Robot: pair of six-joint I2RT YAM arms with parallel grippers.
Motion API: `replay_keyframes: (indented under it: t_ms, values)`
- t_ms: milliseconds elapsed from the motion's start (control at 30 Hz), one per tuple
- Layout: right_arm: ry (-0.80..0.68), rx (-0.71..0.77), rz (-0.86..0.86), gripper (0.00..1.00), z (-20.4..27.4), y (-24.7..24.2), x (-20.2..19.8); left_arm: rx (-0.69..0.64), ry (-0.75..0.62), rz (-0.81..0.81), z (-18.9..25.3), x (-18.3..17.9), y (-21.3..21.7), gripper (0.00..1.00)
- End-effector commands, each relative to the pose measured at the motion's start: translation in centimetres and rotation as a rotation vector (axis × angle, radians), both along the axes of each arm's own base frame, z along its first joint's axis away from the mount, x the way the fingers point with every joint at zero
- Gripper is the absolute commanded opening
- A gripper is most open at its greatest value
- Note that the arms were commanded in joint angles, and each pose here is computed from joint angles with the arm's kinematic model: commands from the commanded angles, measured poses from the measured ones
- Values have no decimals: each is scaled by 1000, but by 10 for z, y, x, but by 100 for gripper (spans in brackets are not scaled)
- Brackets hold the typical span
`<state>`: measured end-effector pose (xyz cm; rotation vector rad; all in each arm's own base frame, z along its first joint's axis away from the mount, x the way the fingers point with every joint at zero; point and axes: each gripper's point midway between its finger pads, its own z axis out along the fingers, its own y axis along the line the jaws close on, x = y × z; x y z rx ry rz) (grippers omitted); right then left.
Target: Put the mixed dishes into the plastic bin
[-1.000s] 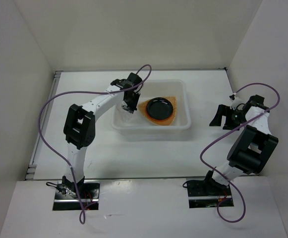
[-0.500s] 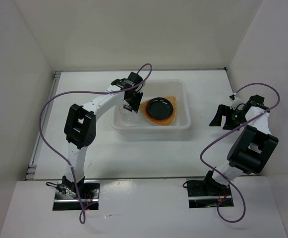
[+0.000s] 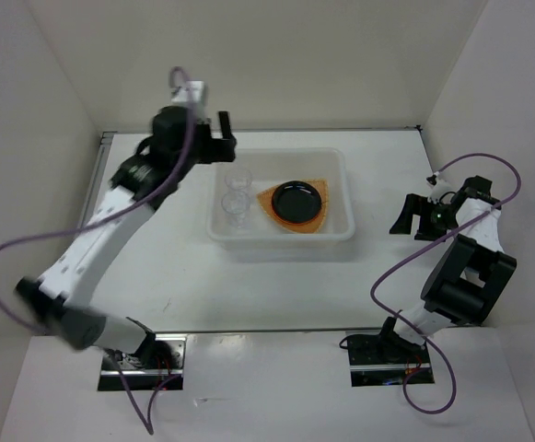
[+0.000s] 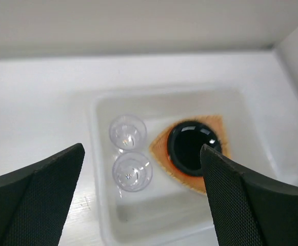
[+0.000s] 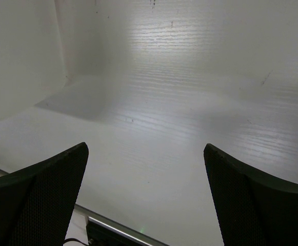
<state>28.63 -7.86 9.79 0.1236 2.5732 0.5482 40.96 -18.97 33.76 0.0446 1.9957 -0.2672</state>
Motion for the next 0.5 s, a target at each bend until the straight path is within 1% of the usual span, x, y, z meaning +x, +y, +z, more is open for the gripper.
replay_keyframes:
  t_ms: [0, 33, 67, 100, 133, 167, 200, 267, 300, 333, 400, 433, 467]
  values:
    - [-62, -38, -9, 98, 18, -4, 2, -144, -270, 105, 69, -36, 53, 100]
    - [-57, -47, -13, 98, 17, -5, 1, -153, -304, 106, 75, -59, 68, 100]
    - [-61, -47, -20, 98, 18, -6, 3, -117, -244, 133, 43, -63, 81, 100]
    - [-69, -52, -20, 98, 20, -6, 3, -127, -219, 154, 34, -71, 88, 100]
    - [-69, -52, -20, 98, 20, -6, 3, -137, -220, 169, 35, -84, 98, 100]
    - [-71, -53, -20, 98, 20, -5, 1, -116, -182, 181, 21, -91, 105, 100]
    - [-73, -66, -23, 98, 20, -7, 2, -124, -147, 199, 5, -97, 109, 100]
    - [-73, -66, -24, 98, 20, -7, 2, -131, -172, 256, 2, -110, 127, 100]
    - [-73, -66, -24, 98, 20, -7, 2, -117, -155, 270, -16, -115, 131, 100]
    - [-73, -66, -24, 98, 20, -7, 2, -137, -202, 278, -8, -126, 138, 100]
    - [-73, -66, -24, 98, 20, -7, 2, -155, -249, 301, -2, -139, 147, 100]
    - [-73, -66, -24, 98, 20, -7, 2, -150, -260, 298, 1, -141, 149, 100]
    - [-73, -66, -24, 98, 20, -7, 2, -138, -240, 307, -5, -142, 152, 100]
